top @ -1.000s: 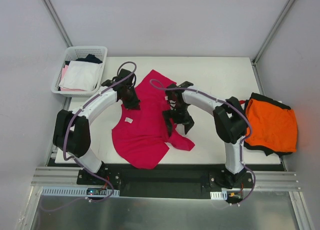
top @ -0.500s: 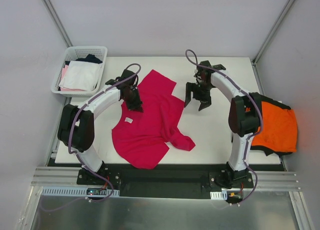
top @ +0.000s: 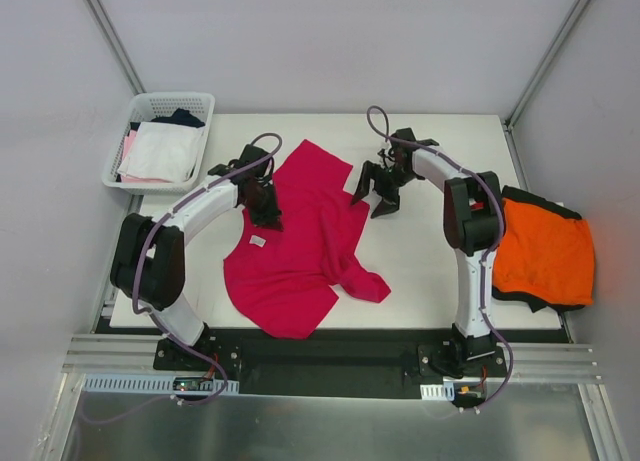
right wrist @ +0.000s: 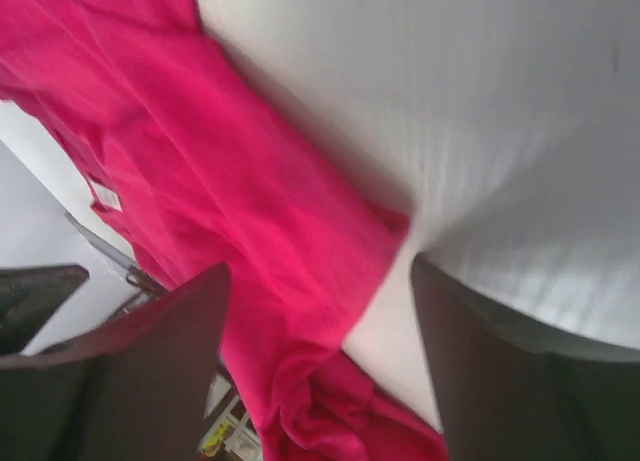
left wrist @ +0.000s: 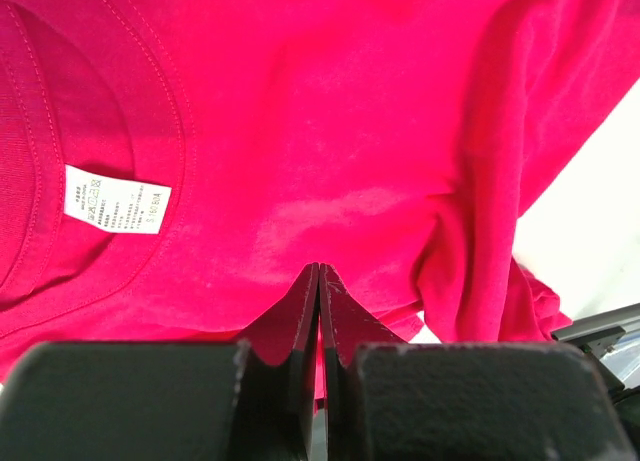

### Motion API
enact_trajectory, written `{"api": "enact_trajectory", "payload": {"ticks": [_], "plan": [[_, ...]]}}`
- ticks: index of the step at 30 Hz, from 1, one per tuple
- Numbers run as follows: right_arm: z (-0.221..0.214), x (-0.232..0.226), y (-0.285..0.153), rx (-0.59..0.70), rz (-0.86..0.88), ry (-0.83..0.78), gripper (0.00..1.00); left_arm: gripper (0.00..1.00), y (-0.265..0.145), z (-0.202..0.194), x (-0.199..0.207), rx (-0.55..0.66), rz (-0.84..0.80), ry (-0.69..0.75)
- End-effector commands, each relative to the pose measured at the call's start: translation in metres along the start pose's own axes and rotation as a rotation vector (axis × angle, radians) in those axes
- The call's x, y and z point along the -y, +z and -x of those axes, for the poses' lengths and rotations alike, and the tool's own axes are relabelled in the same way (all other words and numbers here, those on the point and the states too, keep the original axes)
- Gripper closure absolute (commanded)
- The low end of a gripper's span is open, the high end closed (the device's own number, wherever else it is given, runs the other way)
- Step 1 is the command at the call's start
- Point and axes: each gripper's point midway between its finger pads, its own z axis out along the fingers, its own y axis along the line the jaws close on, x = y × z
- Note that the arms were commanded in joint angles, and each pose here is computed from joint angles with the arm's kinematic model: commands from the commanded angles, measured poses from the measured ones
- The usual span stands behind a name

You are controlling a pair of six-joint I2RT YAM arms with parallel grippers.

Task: Fold and stack the t-shirts
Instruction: Flatten the tshirt out

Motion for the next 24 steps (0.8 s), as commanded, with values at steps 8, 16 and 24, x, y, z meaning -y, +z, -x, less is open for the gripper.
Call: {"api": "enact_trajectory", "payload": {"ticks": [8, 16, 24], "plan": [[-0.001, -0.032, 0.042, -0.017, 0.112, 0.014, 0.99, 1.00, -0.009, 0.004, 0.003, 0.022, -0.020, 0.032], [0.046, -0.024, -0.040, 0.170, 0.009, 0.002, 0.99, 1.00, 0.004, 0.010, 0.000, -0.013, -0.011, -0.015], [0.097, -0.043, -0.119, 0.338, 0.022, -0.006, 0.99, 1.00, 0.004, 0.016, 0.003, -0.005, -0.015, -0.025]]}}
